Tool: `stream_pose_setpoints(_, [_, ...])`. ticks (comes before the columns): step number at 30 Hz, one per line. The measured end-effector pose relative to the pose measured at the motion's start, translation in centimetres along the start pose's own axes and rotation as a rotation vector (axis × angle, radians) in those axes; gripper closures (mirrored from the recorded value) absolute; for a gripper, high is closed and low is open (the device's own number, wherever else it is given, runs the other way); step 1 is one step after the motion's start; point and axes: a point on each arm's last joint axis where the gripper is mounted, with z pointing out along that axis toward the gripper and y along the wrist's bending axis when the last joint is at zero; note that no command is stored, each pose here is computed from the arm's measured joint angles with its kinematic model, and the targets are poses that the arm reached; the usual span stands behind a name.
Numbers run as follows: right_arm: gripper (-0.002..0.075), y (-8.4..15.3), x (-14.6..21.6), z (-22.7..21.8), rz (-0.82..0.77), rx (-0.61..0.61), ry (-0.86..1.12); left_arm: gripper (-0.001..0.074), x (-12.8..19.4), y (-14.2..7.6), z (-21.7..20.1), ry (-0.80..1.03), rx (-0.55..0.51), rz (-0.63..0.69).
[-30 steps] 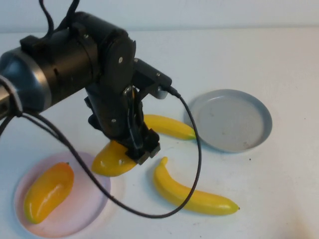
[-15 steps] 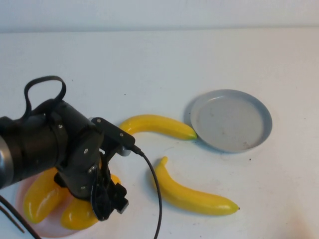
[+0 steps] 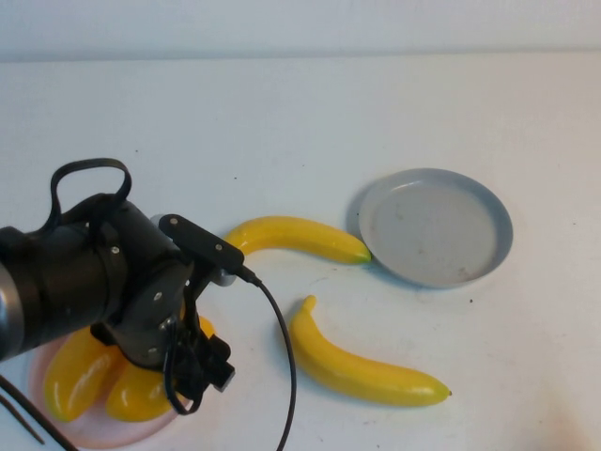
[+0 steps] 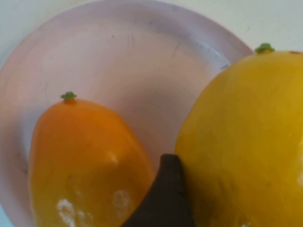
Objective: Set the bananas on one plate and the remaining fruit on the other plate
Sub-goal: Put one type of fruit in the left plate
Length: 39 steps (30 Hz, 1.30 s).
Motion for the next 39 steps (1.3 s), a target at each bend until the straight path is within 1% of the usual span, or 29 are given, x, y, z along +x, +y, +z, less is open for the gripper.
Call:
stream_pose_setpoints(5, [0.0743, 0.0, 0.0, 0.0, 0.0, 0.0, 0.0, 0.0155, 0.07, 0.19, 0.0, 0.008, -0.021, -0.024])
stream_pose_setpoints(22, [0.0743, 0.0, 0.0, 0.0, 0.0, 0.0, 0.0, 0.0153, 0.3, 0.28, -0.01, 0.032, -0.032, -0.08])
stream_pose_setpoints(25, [0.0743, 0.0, 0.0, 0.0, 0.0, 0.0, 0.0, 0.0135, 0.3, 0.28, -0.01, 0.032, -0.032, -0.081])
stream_pose_setpoints(30, [0.0743, 0.0, 0.0, 0.0, 0.0, 0.0, 0.0, 0.0073, 0.2, 0.25, -0.01, 0.02, -0.029, -0.119])
stream_pose_setpoints(33, [0.0743, 0.0, 0.0, 0.0, 0.0, 0.0, 0.0, 0.007, 0.16, 0.24, 0.0, 0.015, -0.028, -0.162])
stream_pose_setpoints(39, [0.0743, 0.0, 0.0, 0.0, 0.0, 0.0, 0.0, 0.0072, 0.14, 0.26, -0.01, 0.012, -0.03, -0.176])
